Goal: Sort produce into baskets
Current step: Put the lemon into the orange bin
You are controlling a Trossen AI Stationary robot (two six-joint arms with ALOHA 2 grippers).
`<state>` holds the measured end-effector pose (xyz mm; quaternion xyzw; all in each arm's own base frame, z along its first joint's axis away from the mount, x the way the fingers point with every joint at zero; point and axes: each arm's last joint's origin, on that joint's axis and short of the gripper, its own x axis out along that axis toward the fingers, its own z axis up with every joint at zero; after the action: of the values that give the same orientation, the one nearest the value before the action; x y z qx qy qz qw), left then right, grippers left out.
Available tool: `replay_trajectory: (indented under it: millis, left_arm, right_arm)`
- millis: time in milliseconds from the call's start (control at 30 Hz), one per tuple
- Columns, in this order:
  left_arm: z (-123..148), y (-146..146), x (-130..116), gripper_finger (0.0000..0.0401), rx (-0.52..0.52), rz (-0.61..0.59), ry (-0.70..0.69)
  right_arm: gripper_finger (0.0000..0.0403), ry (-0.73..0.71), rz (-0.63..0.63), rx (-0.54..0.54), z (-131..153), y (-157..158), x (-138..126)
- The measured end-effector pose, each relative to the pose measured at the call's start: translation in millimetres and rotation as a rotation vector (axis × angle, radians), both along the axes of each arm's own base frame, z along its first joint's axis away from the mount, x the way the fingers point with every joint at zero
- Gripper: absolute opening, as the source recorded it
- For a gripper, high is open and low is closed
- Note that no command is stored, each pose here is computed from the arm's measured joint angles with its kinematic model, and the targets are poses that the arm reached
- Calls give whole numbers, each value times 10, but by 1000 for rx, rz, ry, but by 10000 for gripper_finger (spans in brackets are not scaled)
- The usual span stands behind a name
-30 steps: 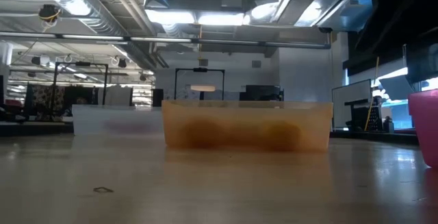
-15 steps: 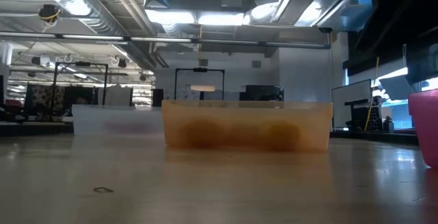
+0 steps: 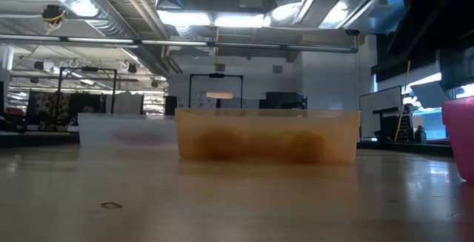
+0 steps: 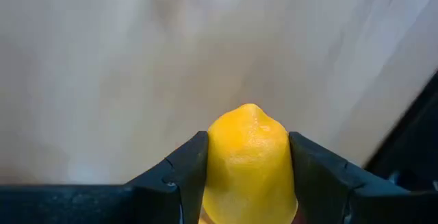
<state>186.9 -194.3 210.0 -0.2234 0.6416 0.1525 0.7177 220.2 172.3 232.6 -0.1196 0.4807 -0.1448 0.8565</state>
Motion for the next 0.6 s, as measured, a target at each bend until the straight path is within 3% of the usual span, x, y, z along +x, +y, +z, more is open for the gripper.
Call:
replay_trajectory:
  millis: [333,600]
  left_arm:
    - [391,582,292,175,256,-70,-357]
    - [511,907,666,177,421,-118,-554]
  right_arm:
    - [198,-40,-3,11,-99,3,10]
    - [198,-63,-4,27,-220,-2,5]
